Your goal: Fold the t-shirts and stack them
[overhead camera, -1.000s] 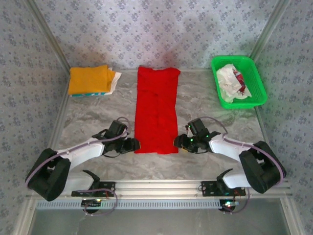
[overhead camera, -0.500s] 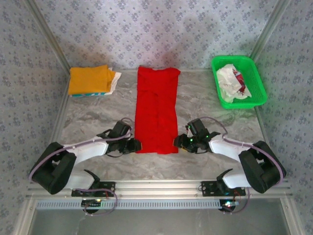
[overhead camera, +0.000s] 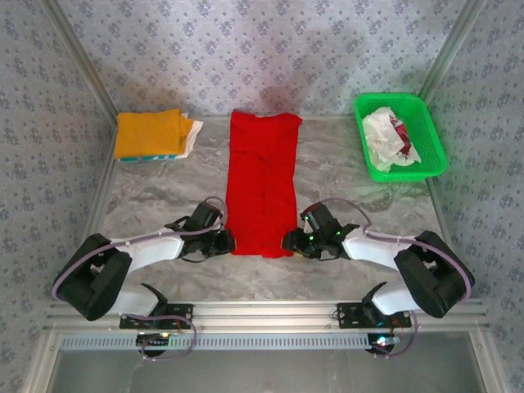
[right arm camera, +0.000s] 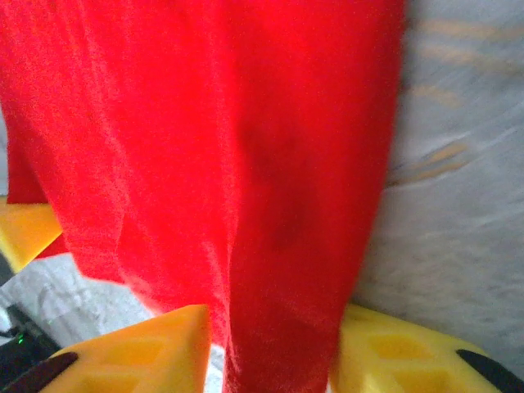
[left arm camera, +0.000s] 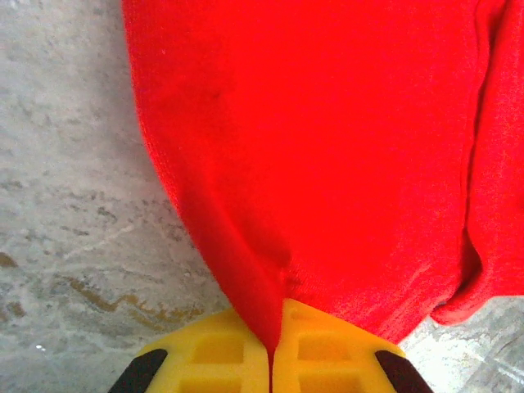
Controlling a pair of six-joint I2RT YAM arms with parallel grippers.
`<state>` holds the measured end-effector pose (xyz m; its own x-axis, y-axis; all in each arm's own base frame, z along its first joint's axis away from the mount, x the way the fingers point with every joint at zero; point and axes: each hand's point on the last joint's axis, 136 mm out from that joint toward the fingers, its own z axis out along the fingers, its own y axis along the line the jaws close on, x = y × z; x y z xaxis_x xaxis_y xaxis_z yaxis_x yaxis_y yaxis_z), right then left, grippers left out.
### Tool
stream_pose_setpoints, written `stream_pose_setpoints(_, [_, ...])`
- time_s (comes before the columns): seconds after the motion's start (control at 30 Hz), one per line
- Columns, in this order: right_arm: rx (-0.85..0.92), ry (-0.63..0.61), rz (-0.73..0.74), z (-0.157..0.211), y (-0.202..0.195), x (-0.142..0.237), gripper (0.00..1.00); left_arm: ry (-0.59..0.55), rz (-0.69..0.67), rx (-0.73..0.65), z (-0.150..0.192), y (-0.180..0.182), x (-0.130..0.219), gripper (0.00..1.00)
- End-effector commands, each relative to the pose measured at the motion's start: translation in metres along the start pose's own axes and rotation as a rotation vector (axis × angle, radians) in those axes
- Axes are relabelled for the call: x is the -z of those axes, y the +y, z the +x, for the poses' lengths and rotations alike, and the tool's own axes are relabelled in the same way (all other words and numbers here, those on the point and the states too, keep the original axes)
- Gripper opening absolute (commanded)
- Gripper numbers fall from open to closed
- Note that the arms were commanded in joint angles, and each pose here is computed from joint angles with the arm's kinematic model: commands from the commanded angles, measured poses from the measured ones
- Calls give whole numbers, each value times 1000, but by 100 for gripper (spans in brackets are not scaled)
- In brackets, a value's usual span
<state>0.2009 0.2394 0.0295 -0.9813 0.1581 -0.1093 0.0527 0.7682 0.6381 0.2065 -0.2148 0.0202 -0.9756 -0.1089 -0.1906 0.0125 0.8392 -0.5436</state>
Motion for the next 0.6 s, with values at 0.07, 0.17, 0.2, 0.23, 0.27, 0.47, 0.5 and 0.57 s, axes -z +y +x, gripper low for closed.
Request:
stream_pose_setpoints(0.07, [-34,21,17,6,-2,-4,29,-24,-17,-17,-3,0,4,0])
stream_pose_setpoints(0.17, [-51,9,48,4,-10,-1,18,-22,-20,-16,-1,1,5,0])
stream_pose_setpoints(0.2, [-52,2,56,3,-12,2,14,-27,-16,-16,-2,1,7,0])
stream_pose_setpoints(0.23, [-51,-7,60,1,-12,4,11,-32,-10,-16,-2,-1,9,0])
stream_pose_setpoints(0.27, [-49,-14,60,-1,-12,7,8,-36,-6,-19,-2,-2,10,0])
stream_pose_setpoints(0.47, [-19,-17,73,-2,-13,13,0,-27,6,-36,5,-2,13,0])
stream_pose_setpoints(0.5, [-11,-17,70,-1,-13,14,0,-19,7,-35,7,-1,13,0])
stream_pose_setpoints(0.57, [-11,-14,70,4,-17,14,0,-6,12,-44,14,-2,11,0])
